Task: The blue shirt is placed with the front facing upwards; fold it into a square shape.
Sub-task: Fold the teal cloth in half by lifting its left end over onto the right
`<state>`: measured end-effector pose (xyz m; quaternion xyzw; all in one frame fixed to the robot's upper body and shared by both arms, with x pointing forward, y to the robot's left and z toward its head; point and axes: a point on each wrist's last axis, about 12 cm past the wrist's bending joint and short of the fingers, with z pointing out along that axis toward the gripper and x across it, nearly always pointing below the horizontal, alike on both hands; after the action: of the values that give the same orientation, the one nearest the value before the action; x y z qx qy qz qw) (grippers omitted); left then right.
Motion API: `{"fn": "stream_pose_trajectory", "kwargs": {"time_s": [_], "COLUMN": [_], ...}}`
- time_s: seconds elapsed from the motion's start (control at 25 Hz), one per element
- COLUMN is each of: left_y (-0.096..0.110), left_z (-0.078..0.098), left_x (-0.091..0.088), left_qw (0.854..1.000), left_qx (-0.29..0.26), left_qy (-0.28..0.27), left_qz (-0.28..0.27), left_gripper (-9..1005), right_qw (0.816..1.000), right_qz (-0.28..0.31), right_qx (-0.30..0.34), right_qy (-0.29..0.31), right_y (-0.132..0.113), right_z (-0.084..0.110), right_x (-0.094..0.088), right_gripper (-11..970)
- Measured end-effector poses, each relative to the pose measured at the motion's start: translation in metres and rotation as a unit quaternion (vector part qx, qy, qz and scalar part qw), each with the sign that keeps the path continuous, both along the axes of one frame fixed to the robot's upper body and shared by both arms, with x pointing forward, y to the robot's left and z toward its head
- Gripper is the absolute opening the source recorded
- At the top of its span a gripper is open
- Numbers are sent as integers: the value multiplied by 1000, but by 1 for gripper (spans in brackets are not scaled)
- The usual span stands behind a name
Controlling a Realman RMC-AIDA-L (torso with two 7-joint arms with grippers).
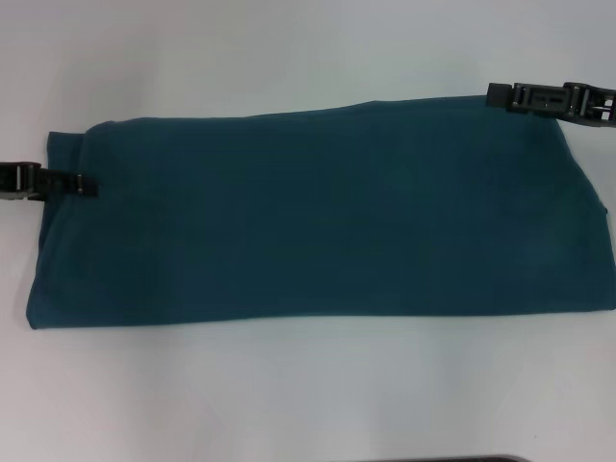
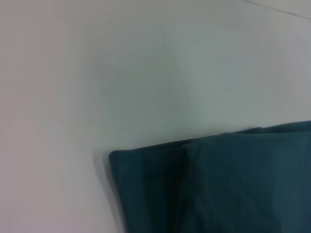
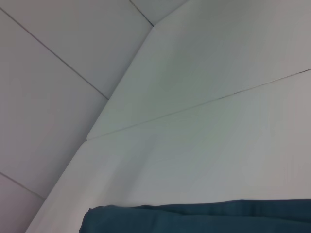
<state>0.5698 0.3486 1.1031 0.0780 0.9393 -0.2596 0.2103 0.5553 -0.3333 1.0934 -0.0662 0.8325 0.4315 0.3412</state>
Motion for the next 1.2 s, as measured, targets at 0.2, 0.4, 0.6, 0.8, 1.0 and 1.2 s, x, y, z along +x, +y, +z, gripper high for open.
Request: {"fn": "stream_pose_trajectory", "kwargs": {"time_s": [0.2,0.4,0.6,0.8,1.0,1.2], "left_y": [3,5,7,6,3,2], "left_z": [6,10,12,10,7,4], "left_x": [7,10,13,14,15,15], "left_qw": [1000,999,999,999,998,998], "left_qx": [13,11,11,19,18,24], "left_qy": [14,30,43,47,52,55], "left_qz": [1,1,2,9,9,10], "left_gripper": [900,899,899,900,900,900], "right_qw": [1000,1000,1000,1000,1000,1000], "right_qz": [1,1,1,0,1,2], "right_qx": [0,0,0,-2,-2,-2], "right_qy": [0,0,1,-1,-1,-1], "right_y": [-1,-2,-2,-2,-2,-2], "right_z": [0,0,0,-1,-1,-1], "right_x": [-1,-2,-2,-2,-2,-2], "right_gripper": [721,719,716,716,716,716]}}
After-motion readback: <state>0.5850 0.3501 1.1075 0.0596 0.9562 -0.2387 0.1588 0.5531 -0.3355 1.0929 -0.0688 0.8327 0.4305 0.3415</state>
